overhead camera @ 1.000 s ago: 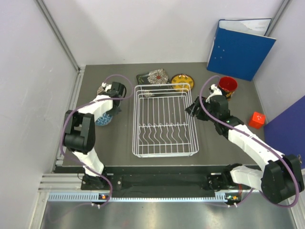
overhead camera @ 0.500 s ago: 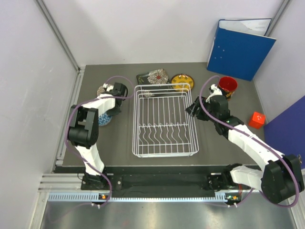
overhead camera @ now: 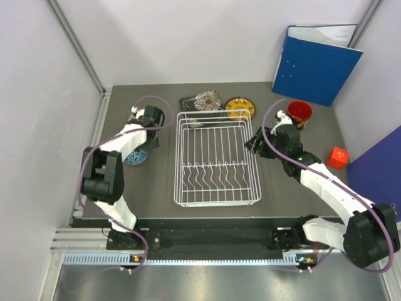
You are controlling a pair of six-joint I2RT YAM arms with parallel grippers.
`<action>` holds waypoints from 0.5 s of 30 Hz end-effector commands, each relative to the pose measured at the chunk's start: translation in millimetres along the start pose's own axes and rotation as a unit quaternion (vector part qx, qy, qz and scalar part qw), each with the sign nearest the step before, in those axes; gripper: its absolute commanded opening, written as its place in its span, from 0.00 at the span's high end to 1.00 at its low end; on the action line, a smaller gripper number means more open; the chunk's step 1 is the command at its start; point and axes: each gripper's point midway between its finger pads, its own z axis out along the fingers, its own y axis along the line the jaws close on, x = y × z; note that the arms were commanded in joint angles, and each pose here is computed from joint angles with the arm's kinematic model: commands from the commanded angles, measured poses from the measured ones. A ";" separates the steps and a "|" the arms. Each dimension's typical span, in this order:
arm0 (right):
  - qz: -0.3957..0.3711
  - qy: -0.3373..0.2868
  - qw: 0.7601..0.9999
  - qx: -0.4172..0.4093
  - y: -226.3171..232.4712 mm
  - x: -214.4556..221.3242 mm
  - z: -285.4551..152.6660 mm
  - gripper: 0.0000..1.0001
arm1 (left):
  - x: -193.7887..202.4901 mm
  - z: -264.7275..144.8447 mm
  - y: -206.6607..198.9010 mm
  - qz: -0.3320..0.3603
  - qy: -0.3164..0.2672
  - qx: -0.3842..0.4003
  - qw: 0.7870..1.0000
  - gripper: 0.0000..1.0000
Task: Unload the mixed dishes from the dish rack
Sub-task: Place the bowl at the center of the board, then reset both arms
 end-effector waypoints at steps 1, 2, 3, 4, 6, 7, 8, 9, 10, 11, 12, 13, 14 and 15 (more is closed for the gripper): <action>-0.019 -0.051 0.998 -0.023 27.4 -41.4 -15.1 0.38 | -48.9 -61.9 12.0 -0.049 -0.081 0.038 0.995 0.33; -0.020 -0.051 0.998 -0.022 28.2 -42.9 -16.2 0.37 | -54.7 -71.4 13.2 -0.052 -0.093 0.044 0.993 0.32; -0.020 -0.052 0.998 -0.024 30.3 -45.7 -17.4 0.37 | -62.4 -88.0 14.2 -0.060 -0.112 0.058 0.990 0.12; -0.021 -0.062 0.997 -0.028 37.0 -55.0 -20.6 0.37 | -67.0 -98.2 14.4 -0.061 -0.124 0.065 0.988 0.08; -0.023 -0.069 0.997 -0.029 41.3 -63.4 -25.5 0.36 | -76.2 -128.4 12.5 -0.057 -0.157 0.082 0.983 0.05; -0.025 -0.086 0.995 -0.032 47.6 -75.7 -32.2 0.36 | -79.0 -140.4 9.6 -0.052 -0.170 0.092 0.980 0.01; -0.030 -0.094 0.995 -0.034 50.6 -80.8 -35.3 0.35 | -80.4 -151.3 6.0 -0.046 -0.182 0.100 0.977 0.01; -0.034 -0.099 0.994 -0.036 54.1 -84.1 -38.5 0.35 | -79.7 -177.7 -8.5 -0.028 -0.208 0.125 0.970 0.01; -0.039 -0.114 0.992 -0.040 59.4 -92.8 -44.8 0.34 | -79.9 -190.2 -10.9 -0.021 -0.229 0.120 0.966 0.01; -0.049 -0.117 0.991 -0.044 63.5 -94.4 -47.6 0.34 | -77.7 -203.6 -19.2 -0.010 -0.245 0.130 0.961 0.01; -0.058 -0.126 0.989 -0.043 69.6 -97.9 -50.9 0.34 | -70.8 -230.6 -39.7 0.009 -0.274 0.165 0.947 0.01; -0.066 -0.139 0.988 -0.035 71.1 -102.3 -54.2 0.33 | -64.7 -235.7 -44.3 0.016 -0.284 0.165 0.944 0.01; -0.084 -0.143 0.986 -0.028 73.5 -102.6 -56.3 0.33 | -59.8 -243.8 -52.8 0.019 -0.291 0.181 0.939 0.01; -0.101 -0.140 0.984 -0.033 87.1 -96.5 -60.1 0.32 | -49.5 -253.2 -66.4 0.021 -0.291 0.205 0.934 0.01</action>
